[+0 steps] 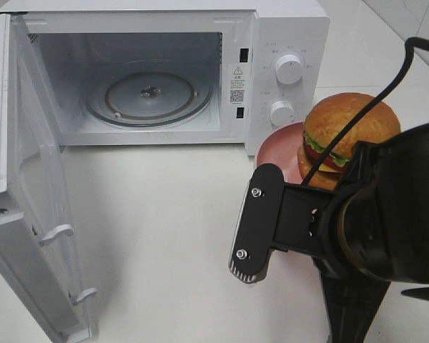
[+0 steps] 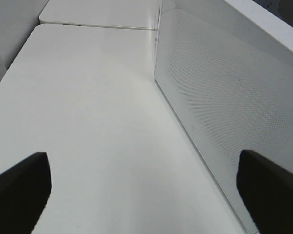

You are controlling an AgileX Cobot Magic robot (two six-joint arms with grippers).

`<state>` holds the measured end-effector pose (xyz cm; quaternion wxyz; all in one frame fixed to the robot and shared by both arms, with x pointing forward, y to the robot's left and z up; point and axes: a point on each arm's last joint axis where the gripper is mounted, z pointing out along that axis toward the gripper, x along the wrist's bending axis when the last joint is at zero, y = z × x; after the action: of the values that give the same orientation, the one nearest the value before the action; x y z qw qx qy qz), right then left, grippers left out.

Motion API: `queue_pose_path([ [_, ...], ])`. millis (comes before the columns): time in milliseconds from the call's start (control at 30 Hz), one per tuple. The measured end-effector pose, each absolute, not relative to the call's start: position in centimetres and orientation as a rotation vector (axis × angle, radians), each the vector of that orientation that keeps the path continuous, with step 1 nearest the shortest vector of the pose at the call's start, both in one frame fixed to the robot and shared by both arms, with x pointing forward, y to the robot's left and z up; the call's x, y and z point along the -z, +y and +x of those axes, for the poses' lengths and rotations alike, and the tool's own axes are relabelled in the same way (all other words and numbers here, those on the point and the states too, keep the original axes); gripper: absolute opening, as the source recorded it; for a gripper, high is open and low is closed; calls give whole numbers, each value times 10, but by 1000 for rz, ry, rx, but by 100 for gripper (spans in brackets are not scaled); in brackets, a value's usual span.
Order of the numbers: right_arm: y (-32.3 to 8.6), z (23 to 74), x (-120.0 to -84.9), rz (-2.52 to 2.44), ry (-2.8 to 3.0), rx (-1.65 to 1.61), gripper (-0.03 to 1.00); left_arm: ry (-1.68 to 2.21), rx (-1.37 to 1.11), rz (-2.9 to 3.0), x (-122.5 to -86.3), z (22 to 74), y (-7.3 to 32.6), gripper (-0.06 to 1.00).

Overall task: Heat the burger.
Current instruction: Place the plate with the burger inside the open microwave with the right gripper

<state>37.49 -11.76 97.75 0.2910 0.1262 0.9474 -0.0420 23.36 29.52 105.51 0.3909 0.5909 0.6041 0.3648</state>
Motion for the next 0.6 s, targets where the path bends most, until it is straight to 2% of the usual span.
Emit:
queue_pose_path([
  [600, -110, 377, -978, -20, 2540, 108, 5, 1535, -927, 1501, -1055, 234, 295, 97],
])
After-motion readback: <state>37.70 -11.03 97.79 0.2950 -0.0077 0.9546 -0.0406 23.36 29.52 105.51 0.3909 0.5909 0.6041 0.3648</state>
